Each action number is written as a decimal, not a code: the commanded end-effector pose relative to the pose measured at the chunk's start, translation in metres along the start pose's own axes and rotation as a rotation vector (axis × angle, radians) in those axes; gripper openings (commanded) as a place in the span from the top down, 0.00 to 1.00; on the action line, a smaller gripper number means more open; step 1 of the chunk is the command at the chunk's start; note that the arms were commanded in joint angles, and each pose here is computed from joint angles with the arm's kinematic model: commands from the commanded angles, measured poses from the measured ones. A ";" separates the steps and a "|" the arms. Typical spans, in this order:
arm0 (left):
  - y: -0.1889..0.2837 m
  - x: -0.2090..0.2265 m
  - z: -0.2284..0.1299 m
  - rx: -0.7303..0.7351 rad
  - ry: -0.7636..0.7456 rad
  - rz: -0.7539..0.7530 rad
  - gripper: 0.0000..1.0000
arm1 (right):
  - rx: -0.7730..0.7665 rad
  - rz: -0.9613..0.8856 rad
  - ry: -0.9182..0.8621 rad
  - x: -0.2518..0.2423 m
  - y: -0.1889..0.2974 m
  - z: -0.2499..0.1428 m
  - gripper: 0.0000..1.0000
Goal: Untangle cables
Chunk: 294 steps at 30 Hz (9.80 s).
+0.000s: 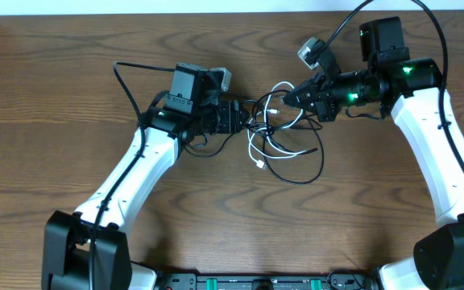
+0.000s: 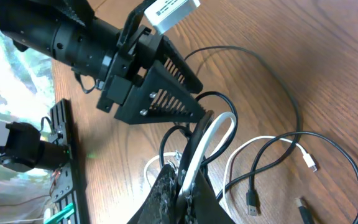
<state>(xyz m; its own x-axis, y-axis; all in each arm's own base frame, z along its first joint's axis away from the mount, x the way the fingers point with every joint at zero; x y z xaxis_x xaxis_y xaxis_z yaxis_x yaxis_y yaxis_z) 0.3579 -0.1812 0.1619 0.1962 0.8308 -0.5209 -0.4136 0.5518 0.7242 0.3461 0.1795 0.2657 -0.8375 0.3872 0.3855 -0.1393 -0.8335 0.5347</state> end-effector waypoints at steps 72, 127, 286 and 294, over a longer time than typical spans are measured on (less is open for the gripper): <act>0.120 0.025 0.058 -0.273 0.096 0.012 0.92 | 0.096 -0.511 -0.398 -0.039 -0.025 -0.010 0.33; 0.017 0.001 0.040 -0.102 0.272 -0.024 0.92 | -0.219 0.375 -0.200 0.012 -0.008 0.047 0.99; -0.010 0.020 -0.004 0.047 0.089 0.197 0.92 | -0.054 -0.314 -0.185 -0.047 0.051 0.002 0.23; 0.010 -0.021 -0.007 0.124 -0.069 -0.171 0.93 | 0.080 -0.283 0.037 -0.038 0.011 -0.005 0.38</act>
<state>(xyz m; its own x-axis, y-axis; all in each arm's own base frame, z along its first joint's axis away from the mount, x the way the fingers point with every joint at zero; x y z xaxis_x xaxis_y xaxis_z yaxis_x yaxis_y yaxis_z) 0.3553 -0.1822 0.1441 0.1381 0.8566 -0.4971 -0.3166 0.5138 0.7974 0.3684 0.1525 0.2668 -0.7443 0.6063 0.2802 -0.3321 -0.6999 0.6324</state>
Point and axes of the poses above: each gripper's point midway between its finger pads, its own y axis back along the fingers, its own x axis along the line the jaws close on, z = x × y, the point moved 3 cm from there along y, back along the fingers, and after that the axes turned 4 degrees about y, right-handed, at the moved point
